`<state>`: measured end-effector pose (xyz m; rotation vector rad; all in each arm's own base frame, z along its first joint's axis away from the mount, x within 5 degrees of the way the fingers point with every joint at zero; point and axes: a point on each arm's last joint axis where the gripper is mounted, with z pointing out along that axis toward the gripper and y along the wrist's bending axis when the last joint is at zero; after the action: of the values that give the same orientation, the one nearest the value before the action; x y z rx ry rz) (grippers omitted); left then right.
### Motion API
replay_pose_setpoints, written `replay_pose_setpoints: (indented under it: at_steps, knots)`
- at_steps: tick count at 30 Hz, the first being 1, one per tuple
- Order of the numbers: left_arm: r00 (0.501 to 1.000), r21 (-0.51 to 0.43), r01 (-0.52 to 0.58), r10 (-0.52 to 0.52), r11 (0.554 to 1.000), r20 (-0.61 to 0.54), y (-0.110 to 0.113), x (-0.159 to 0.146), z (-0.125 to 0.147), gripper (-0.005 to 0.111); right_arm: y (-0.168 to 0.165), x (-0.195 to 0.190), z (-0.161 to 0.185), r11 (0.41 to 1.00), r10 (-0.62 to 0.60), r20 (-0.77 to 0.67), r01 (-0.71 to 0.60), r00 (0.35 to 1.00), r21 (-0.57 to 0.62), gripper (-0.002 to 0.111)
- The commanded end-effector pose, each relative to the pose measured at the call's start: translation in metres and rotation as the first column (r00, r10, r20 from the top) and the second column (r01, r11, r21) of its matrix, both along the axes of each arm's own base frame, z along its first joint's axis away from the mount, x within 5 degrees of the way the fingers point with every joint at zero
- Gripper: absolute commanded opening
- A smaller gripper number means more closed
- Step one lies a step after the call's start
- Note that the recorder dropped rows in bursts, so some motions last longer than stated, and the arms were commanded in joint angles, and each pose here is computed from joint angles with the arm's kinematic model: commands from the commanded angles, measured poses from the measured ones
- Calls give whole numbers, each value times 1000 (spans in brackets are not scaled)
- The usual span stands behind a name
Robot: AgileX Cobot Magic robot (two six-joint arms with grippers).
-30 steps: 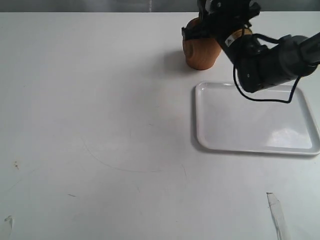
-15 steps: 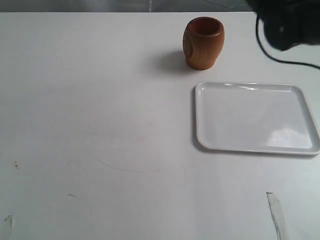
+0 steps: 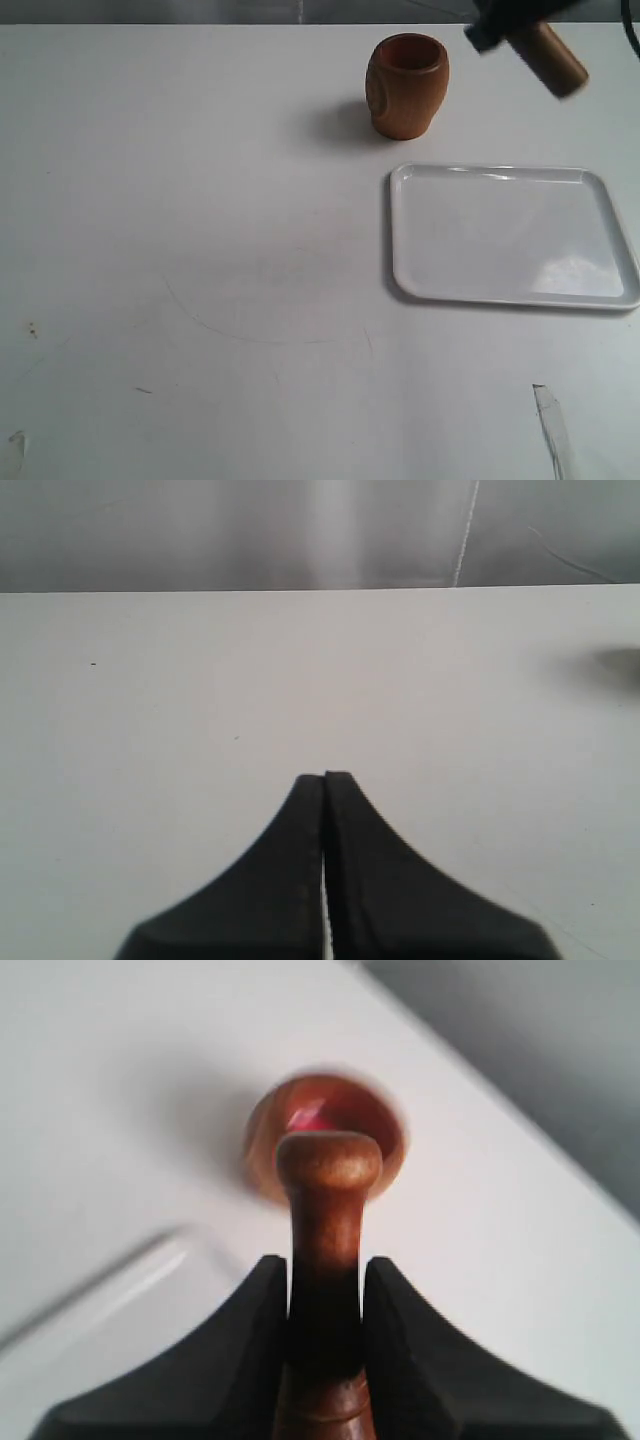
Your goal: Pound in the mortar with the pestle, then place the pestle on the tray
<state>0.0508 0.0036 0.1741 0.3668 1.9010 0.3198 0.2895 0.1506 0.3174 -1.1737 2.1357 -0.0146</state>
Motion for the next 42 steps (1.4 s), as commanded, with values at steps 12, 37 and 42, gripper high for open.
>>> replay_pose_setpoints:
  at_steps: [12,37,42]
  knots:
    - [1000,-15,6,-6,1000,4,-1,0,0,0,-4,-26,-91,899,245,-507,-389,827,-201,0]
    - [1000,-15,6,-6,1000,4,-1,0,0,0,-19,23,-106,933,-218,-133,166,967,-319,67]
    - [1000,-15,6,-6,1000,4,-1,0,0,0,-52,14,-39,857,-509,88,514,856,-44,10]
